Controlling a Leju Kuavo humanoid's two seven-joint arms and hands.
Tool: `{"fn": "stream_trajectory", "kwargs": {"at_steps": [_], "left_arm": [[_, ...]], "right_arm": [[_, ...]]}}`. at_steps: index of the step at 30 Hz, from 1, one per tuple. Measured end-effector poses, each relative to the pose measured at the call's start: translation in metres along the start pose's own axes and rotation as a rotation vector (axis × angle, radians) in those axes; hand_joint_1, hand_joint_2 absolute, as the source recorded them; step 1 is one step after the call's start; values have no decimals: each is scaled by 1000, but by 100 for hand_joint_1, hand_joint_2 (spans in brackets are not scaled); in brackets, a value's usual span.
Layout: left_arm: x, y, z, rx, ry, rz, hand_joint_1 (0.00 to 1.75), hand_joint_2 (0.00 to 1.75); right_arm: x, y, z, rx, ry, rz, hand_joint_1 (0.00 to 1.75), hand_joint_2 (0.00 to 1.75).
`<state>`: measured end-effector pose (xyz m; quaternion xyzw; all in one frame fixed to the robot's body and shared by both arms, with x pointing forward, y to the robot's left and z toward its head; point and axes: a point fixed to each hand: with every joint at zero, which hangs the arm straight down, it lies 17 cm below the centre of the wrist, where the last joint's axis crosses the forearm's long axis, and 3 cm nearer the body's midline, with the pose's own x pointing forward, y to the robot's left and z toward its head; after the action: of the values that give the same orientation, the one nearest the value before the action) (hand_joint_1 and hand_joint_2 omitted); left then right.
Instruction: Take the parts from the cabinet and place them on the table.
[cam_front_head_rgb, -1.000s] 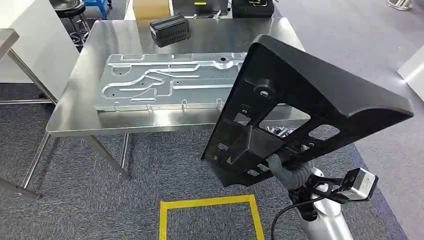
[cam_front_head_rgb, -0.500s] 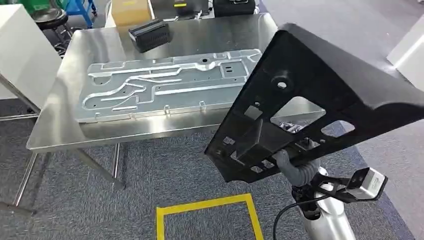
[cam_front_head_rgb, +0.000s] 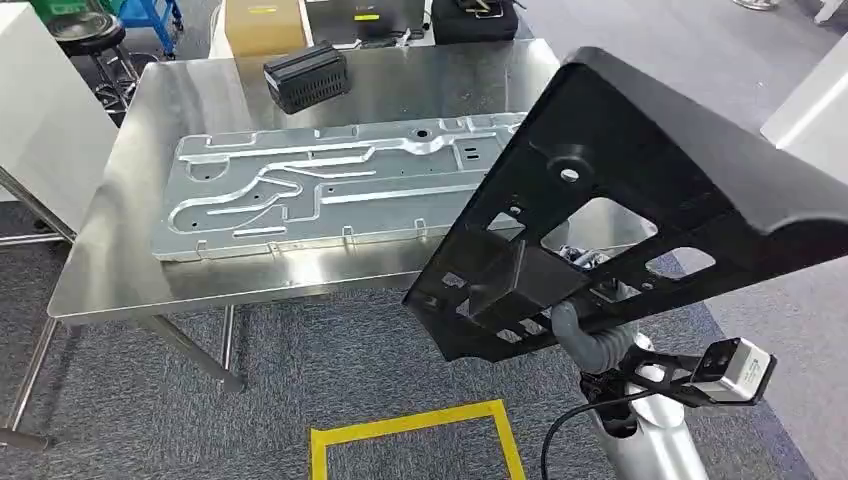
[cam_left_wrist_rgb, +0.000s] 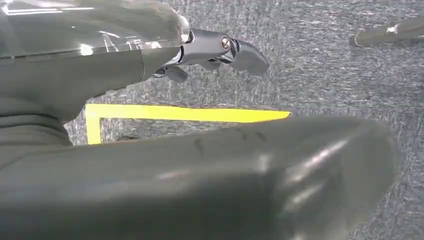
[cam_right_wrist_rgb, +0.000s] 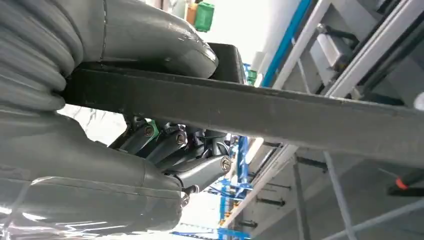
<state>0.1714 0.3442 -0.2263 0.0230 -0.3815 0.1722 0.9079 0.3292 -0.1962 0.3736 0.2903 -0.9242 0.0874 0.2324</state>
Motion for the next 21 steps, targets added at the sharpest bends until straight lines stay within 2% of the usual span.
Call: {"fn": "stream_trajectory", "kwargs": {"at_steps": [21], "left_arm": [[-4,3,2,7,6,7,0,0]], "right_arm": [[-6,-2,1,0,14,3,173,175]]}}
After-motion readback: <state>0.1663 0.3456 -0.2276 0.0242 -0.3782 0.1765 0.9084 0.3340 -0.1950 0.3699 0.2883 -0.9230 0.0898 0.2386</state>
